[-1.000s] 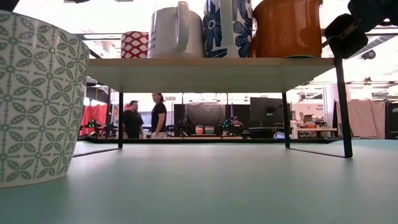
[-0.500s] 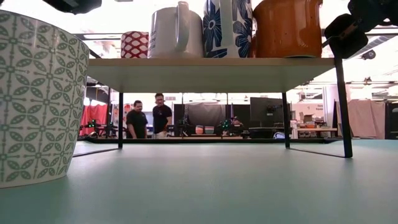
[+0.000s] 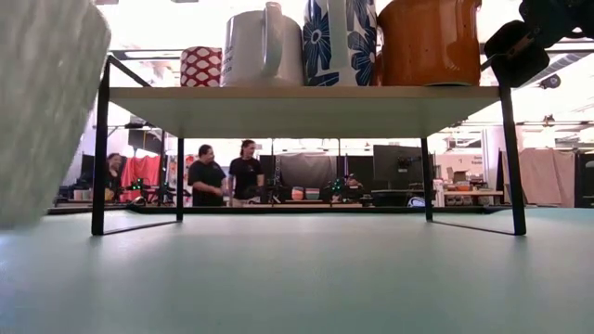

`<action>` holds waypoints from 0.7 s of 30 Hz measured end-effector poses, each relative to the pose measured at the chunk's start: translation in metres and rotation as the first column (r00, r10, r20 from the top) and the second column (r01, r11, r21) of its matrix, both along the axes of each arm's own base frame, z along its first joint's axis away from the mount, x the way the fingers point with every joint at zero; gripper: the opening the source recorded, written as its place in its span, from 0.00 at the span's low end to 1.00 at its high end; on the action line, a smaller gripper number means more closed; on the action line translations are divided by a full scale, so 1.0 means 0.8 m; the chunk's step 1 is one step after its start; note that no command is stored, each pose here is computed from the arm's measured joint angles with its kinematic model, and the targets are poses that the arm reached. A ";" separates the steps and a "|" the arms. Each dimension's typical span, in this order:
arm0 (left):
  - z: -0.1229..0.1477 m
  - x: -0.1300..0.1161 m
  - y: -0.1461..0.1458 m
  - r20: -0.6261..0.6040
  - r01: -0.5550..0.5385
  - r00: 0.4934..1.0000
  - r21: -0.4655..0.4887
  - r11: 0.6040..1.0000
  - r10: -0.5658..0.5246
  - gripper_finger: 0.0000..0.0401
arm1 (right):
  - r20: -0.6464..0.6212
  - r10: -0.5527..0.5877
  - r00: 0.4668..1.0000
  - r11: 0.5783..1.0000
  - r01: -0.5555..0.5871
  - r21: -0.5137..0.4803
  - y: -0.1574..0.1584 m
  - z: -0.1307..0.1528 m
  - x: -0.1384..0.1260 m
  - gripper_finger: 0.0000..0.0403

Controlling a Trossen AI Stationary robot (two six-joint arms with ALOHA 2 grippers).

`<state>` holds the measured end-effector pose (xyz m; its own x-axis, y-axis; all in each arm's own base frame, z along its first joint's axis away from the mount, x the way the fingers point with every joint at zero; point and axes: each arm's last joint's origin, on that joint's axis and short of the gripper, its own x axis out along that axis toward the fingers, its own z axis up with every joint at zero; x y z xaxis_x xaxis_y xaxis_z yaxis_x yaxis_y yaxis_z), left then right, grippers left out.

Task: Place coffee mugs
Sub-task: Put the white green patterned mug on the shelf

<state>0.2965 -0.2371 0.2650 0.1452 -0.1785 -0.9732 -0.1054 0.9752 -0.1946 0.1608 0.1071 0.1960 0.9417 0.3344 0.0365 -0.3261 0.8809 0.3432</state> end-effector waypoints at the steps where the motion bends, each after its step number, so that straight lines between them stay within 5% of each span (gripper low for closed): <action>1: 0.010 0.002 -0.001 0.016 -0.015 1.000 -0.015 1.000 0.016 0.00 | 0.000 0.000 1.000 1.000 0.000 0.000 0.000 0.000 0.000 0.17; 5: 0.052 0.004 -0.001 0.070 -0.100 0.992 -0.044 0.994 0.103 0.00 | 0.000 0.000 1.000 1.000 0.000 0.000 0.000 0.000 0.000 0.17; 13: 0.114 -0.011 0.030 0.124 -0.351 0.933 0.098 0.931 0.338 0.00 | 0.000 0.000 1.000 1.000 0.000 0.000 0.000 0.000 0.000 0.17; 21: 0.154 -0.008 0.052 0.274 -0.418 0.886 0.117 0.901 0.375 0.00 | 0.000 0.000 1.000 1.000 0.000 0.000 0.000 0.000 0.000 0.17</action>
